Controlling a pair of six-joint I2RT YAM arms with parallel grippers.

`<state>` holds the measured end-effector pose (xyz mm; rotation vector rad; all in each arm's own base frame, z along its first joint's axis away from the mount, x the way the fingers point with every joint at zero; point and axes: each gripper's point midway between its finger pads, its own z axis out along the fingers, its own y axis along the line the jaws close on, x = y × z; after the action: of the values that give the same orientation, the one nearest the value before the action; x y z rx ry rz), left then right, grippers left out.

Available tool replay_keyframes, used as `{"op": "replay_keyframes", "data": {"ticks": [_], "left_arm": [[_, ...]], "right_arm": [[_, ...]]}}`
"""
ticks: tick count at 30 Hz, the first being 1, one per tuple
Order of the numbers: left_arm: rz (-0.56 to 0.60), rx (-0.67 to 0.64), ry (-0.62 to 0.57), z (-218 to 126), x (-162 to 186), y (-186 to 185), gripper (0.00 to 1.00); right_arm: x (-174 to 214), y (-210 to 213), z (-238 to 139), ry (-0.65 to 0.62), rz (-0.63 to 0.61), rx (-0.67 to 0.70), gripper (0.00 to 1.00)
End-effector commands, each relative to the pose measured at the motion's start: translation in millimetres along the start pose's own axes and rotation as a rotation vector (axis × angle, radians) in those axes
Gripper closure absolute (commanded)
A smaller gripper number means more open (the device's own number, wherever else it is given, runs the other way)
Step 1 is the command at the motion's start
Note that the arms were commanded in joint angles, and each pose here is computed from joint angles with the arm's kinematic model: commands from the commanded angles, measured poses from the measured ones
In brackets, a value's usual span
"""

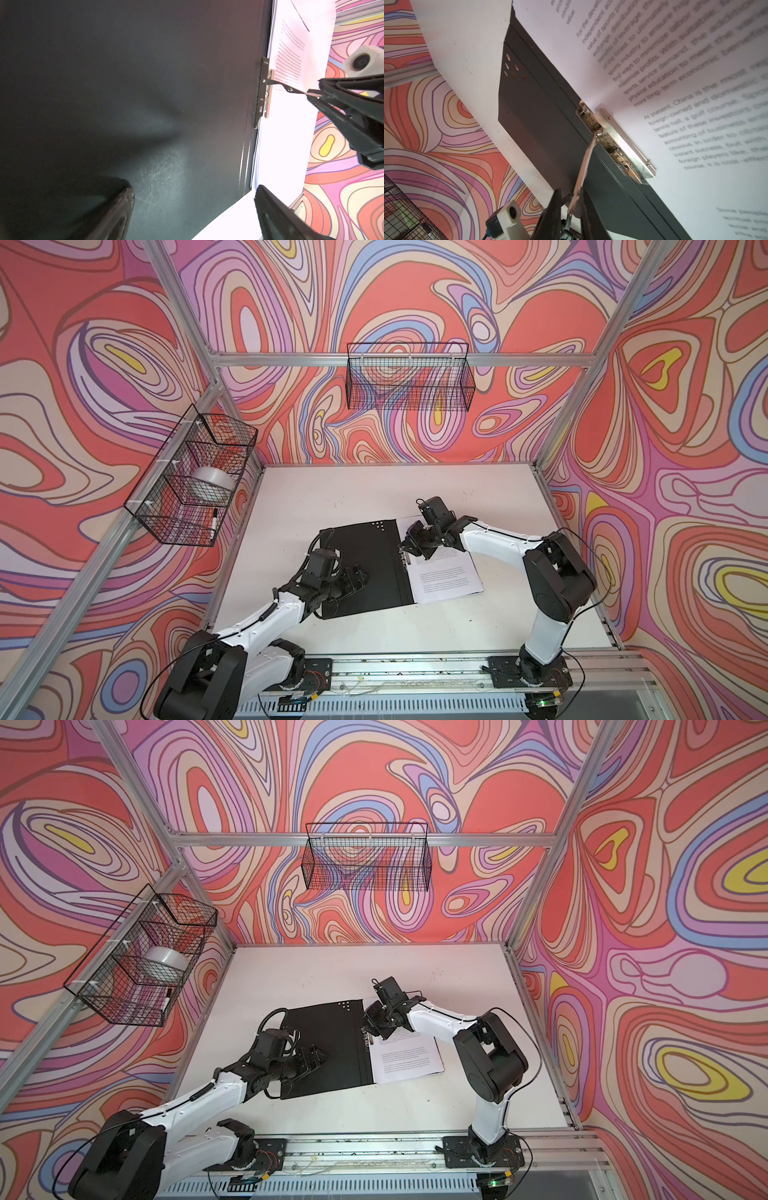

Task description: Put the files into the folder

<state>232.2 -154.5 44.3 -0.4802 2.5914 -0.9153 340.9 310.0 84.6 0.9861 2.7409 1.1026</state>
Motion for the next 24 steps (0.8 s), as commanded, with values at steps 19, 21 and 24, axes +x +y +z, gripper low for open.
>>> {"op": "replay_keyframes", "data": {"ticks": [19,21,24], "left_arm": [[-0.056,-0.127,0.053,3,20,37,0.09],[-0.058,-0.131,0.052,3,20,38,0.09],[-0.064,-0.139,0.055,4,21,40,0.09]], "right_arm": [[8,-17,-3,0.027,0.002,0.038,0.86],[9,-19,-5,0.029,0.003,0.039,0.87],[9,-26,-5,0.028,0.012,0.05,0.88]]}}
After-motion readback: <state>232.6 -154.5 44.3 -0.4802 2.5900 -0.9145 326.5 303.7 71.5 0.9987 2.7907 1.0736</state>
